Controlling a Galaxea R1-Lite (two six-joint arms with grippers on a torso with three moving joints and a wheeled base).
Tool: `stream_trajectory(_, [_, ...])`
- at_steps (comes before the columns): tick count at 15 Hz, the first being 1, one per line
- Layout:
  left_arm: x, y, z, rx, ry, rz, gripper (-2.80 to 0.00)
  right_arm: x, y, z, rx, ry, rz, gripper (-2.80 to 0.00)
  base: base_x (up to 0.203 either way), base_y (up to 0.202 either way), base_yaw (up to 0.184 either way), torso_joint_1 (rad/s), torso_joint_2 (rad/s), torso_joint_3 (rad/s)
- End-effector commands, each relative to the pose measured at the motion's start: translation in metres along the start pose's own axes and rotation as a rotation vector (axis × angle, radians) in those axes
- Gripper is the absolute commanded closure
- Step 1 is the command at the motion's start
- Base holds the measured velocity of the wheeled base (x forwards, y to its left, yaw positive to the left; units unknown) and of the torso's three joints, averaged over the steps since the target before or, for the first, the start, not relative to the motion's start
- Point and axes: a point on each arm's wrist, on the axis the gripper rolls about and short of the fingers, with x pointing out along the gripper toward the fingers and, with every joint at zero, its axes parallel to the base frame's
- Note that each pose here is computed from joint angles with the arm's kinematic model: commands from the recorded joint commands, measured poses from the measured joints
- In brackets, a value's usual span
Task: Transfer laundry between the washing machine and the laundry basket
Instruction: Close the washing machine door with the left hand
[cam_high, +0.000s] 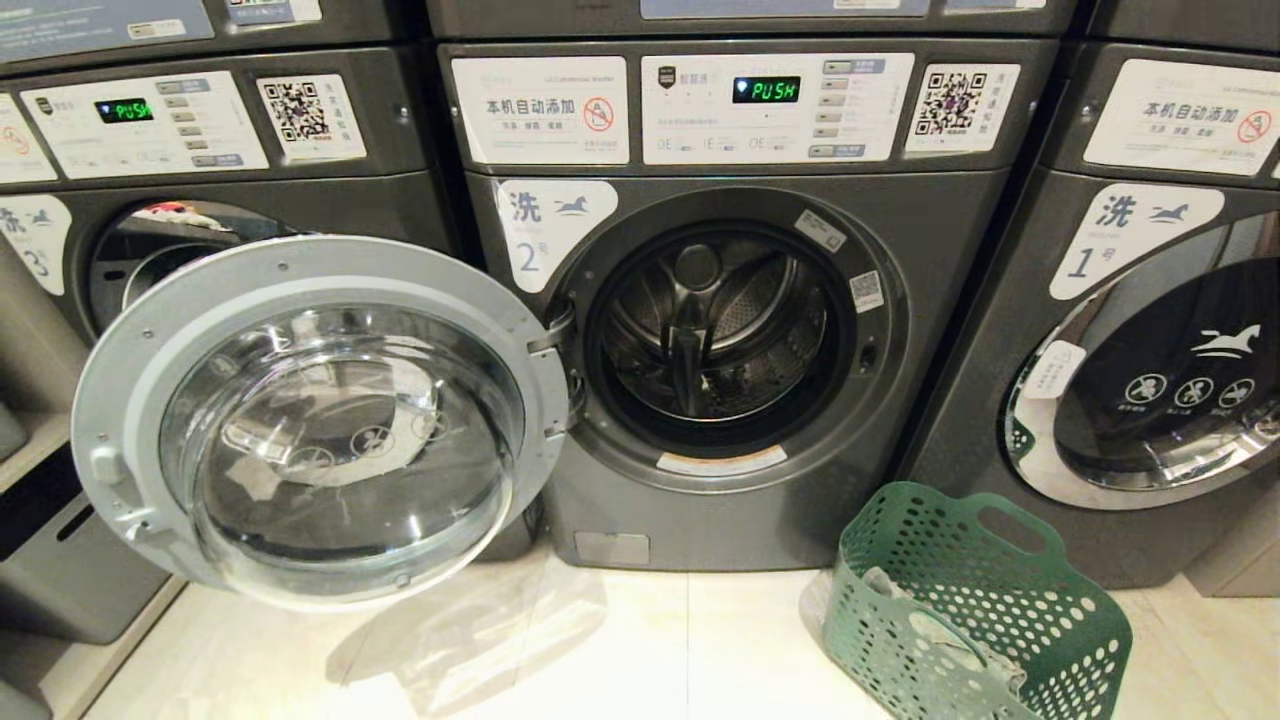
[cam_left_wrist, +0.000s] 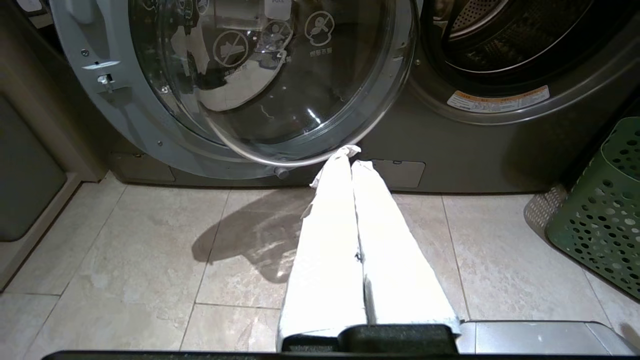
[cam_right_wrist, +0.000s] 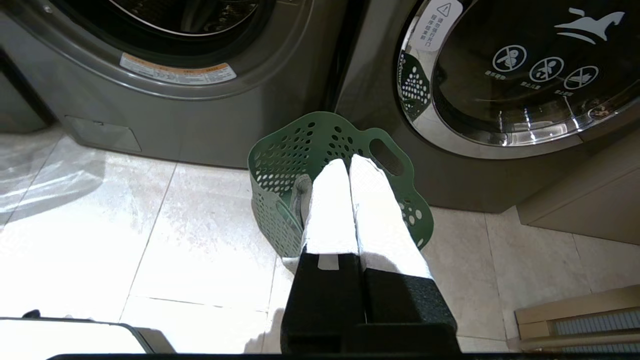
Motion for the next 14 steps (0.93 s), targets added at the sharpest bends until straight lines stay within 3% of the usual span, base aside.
stream_trajectory(1, [0.0, 0.0, 0.0, 0.002, 0.0, 0.0, 0.0, 0.001, 0.0, -0.001, -0.001, 0.004, 0.002, 0.0, 0.0, 0.0, 0.0, 0.0, 0.0, 0.0])
stream_trajectory(7, [-0.002, 0.0, 0.006, 0.028, -0.016, -0.014, 0.0, -0.015, 0.01, -0.032, -0.009, 0.0, 0.041, 0.0, 0.0, 0.0, 0.0, 0.0, 0.0, 0.0])
stream_trajectory(10, [-0.011, 0.0, 0.062, 0.028, -0.069, -0.01, 0.0, -0.038, 0.02, -0.066, -0.022, -0.071, 0.03, 0.0, 0.0, 0.0, 0.0, 0.0, 0.0, 0.0])
stream_trajectory(12, [0.001, 0.001, 0.106, 0.026, -0.01, -0.007, 0.0, -0.045, 0.027, -0.094, -0.023, -0.085, 0.028, 0.0, 0.0, 0.0, 0.0, 0.0, 0.0, 0.0])
stream_trajectory(14, [0.024, 0.001, 0.147, 0.026, 0.037, 0.005, 0.0, -0.042, 0.031, -0.114, 0.021, -0.01, 0.039, 0.0, 0.0, 0.0, 0.0, 0.0, 0.0, 0.0])
